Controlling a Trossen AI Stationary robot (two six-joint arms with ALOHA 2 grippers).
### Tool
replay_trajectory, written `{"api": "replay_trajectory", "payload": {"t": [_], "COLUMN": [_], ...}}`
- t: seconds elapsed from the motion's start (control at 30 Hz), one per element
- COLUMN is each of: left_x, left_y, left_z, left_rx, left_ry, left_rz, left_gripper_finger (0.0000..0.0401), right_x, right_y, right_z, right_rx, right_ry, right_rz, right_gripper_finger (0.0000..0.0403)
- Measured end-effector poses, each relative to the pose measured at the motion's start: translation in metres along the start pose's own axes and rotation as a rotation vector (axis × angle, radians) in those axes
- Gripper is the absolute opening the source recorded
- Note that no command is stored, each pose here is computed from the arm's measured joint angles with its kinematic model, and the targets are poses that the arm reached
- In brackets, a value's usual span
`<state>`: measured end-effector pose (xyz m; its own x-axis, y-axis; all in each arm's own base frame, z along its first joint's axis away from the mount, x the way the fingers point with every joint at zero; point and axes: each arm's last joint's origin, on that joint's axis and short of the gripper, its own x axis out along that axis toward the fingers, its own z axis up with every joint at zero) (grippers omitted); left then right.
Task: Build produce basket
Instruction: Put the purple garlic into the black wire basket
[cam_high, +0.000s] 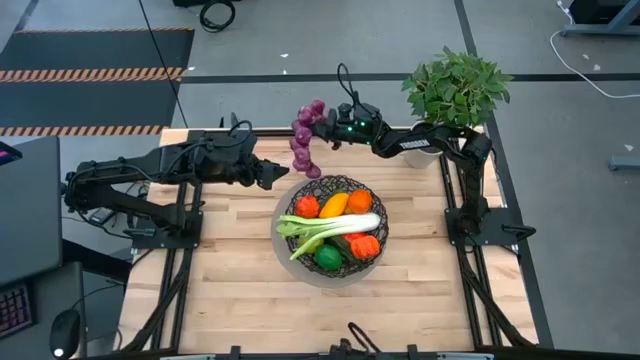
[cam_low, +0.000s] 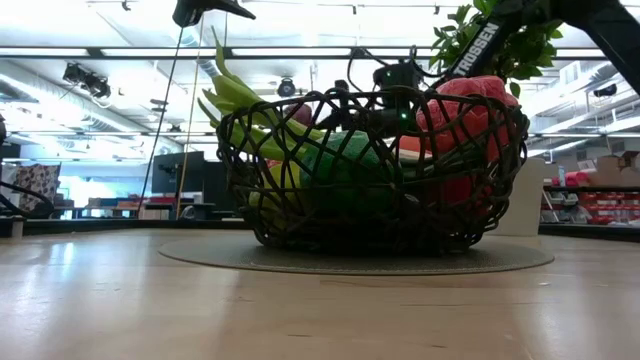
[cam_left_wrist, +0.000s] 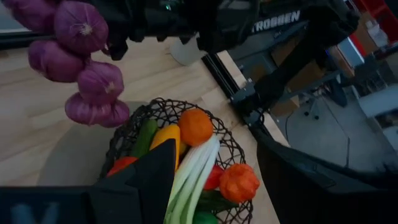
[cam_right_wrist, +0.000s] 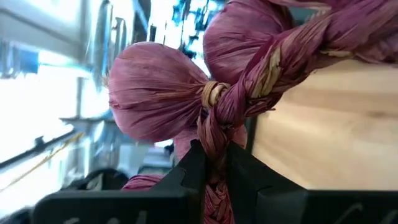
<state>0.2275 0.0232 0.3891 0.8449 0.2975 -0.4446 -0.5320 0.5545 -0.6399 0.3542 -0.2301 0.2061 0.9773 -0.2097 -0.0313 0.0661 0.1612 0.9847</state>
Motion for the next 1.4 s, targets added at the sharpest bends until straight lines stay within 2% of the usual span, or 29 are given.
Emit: {"api": "replay_trajectory", "payload": {"t": [0.2,0.37,0.67,1.03,1.23,1.4], "left_x": [-0.005,-0.016,-0.050,-0.076,-0.078,-0.077], "left_y": [-0.002,-0.002,0.001,0.008,0.009,0.010], "left_z": [0.000,0.004,0.012,0.018,0.018,0.017], "left_rx": [0.045,0.071,0.109,0.148,0.174,0.182], "left_ry": [-0.002,-0.032,-0.101,-0.173,-0.173,-0.161], "left_rz": [-0.021,-0.053,-0.121,-0.139,-0.135,-0.122], "left_gripper_finger": [0.0231,0.0231,0.0231,0.0231,0.0231,0.0231], "right_x": [0.005,0.015,0.026,0.033,0.032,0.023], "right_y": [0.019,0.043,0.059,0.075,0.092,0.111], "right_z": [-0.003,-0.011,-0.022,-0.063,-0.086,-0.094], "right_rx": [-0.067,-0.153,-0.179,-0.193,-0.234,-0.297], "right_ry": [0.141,0.165,0.232,0.352,0.351,0.329], "right_rz": [0.079,0.149,0.141,0.172,0.210,0.224], "right_gripper_finger": [0.0048,0.0048,0.0048,0.0048,0.0048,0.0048]}}
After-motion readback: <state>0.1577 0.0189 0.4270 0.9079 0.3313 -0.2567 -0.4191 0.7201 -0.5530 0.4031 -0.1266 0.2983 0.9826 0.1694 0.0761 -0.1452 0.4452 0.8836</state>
